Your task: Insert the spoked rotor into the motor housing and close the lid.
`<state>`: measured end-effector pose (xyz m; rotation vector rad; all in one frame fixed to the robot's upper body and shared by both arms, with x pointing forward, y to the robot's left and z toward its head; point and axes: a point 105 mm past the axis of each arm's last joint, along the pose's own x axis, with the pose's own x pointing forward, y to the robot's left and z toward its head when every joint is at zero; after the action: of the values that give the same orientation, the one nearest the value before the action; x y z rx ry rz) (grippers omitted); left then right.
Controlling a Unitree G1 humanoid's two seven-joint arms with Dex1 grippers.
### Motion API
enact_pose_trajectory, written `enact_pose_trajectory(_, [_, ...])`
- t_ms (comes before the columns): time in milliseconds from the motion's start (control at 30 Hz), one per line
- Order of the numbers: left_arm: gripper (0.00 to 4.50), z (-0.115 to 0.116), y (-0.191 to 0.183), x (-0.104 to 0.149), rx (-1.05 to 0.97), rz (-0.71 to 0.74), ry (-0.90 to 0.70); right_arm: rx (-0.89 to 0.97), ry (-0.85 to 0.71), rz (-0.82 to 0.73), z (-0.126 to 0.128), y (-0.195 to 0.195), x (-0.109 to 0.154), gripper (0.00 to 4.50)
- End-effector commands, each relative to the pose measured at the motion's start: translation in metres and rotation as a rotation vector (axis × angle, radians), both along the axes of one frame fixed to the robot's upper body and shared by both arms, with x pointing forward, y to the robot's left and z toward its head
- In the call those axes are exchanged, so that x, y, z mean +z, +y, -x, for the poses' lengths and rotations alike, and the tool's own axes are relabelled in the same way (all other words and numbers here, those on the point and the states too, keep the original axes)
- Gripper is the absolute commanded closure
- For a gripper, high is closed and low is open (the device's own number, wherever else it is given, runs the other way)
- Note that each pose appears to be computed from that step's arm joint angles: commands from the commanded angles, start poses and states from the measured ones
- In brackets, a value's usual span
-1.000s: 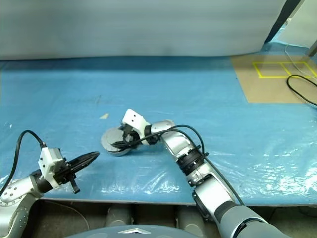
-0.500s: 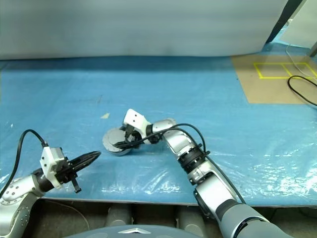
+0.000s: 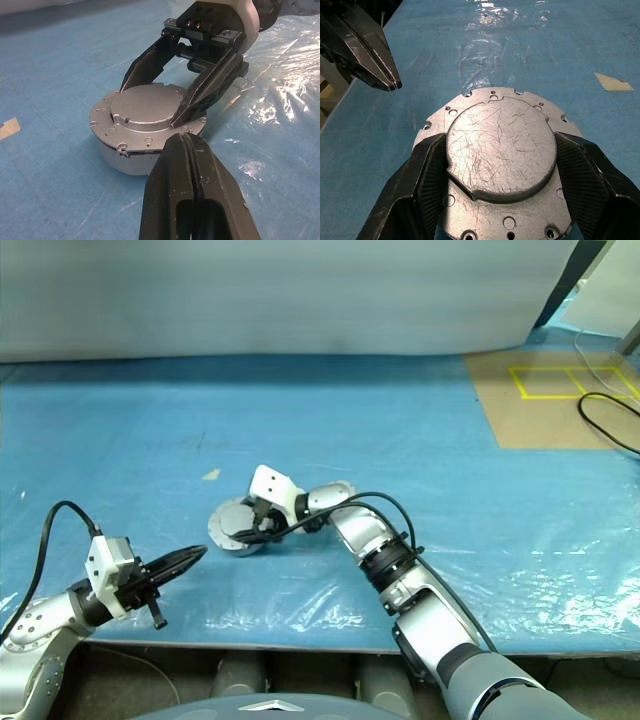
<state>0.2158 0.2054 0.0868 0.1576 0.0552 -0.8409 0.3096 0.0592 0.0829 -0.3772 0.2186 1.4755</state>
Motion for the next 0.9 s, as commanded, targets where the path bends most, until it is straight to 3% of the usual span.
enact_pose_trajectory(33, [4.50, -0.001, 0.002, 0.004, 0.003, -0.006, -0.026, 0.007, 0.069, 0.058, 0.005, -0.004, -0.020, 1.54])
enact_pose_trajectory(300, [4.50, -0.004, 0.002, 0.005, -0.001, -0.003, -0.035, 0.023, 0.110, -0.061, 0.000, 0.005, 0.017, 1.54])
enact_pose_trajectory(567, [4.50, -0.005, 0.002, 0.003, -0.005, -0.003, -0.033, 0.074, 0.077, 0.001, 0.013, 0.000, 0.000, 1.54])
enact_pose_trajectory(900, [4.50, -0.004, 0.002, 0.001, -0.013, -0.005, -0.027, 0.047, 0.078, 0.027, 0.010, -0.003, -0.011, 1.54])
